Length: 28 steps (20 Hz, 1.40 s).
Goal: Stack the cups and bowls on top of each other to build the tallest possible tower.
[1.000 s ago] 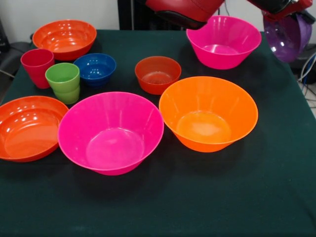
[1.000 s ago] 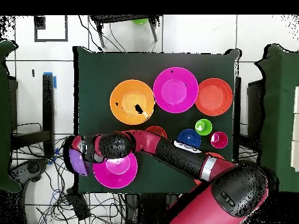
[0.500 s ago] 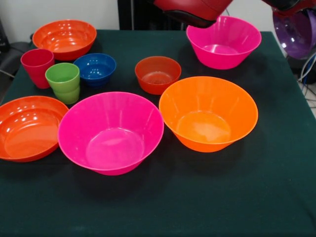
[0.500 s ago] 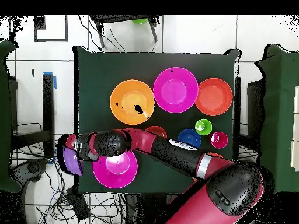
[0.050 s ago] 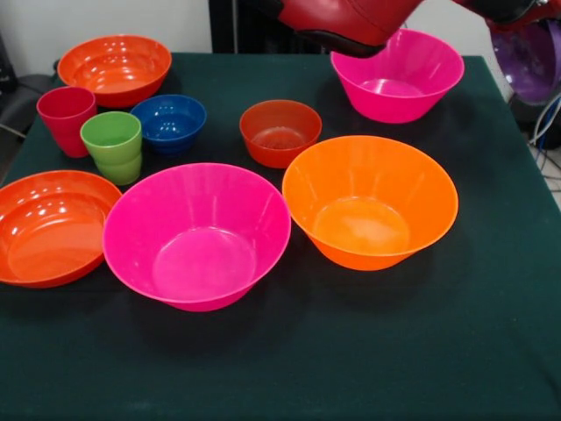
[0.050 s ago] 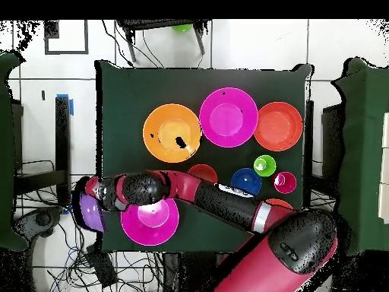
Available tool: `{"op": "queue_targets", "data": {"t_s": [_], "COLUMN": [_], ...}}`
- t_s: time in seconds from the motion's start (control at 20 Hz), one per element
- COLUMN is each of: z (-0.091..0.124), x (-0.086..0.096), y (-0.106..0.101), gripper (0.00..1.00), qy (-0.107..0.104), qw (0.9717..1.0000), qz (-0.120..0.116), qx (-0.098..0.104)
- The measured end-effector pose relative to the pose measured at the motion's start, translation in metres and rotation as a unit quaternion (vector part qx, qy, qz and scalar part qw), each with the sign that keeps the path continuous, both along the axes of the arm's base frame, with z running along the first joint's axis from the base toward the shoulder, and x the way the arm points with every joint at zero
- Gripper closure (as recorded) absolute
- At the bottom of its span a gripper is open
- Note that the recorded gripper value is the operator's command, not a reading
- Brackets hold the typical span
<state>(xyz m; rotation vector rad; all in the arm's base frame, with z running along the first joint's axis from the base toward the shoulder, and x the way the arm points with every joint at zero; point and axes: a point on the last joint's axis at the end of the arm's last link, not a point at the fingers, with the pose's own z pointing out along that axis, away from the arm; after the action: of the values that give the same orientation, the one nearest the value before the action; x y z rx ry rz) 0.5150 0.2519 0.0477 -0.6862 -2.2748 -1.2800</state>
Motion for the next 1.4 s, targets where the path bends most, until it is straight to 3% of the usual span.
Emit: {"op": "queue_targets", "data": {"t_s": [0.45, 0.85, 1.2, 1.4], "z": [-0.02, -0.025, -0.029, -0.032], "x": [-0.011, -0.016, -0.016, -0.017], "y": [-0.014, -0.024, -0.038, -0.047], "gripper": [1.0, 1.0, 1.0, 1.0], "qy": [0.04, 0.062, 0.087, 0.108], "qw": [0.9989, 0.9976, 0.9957, 0.9931], "qz": [-0.018, -0.018, 0.003, 0.023], "qx": [0.014, 0.025, 0.033, 0.041]}}
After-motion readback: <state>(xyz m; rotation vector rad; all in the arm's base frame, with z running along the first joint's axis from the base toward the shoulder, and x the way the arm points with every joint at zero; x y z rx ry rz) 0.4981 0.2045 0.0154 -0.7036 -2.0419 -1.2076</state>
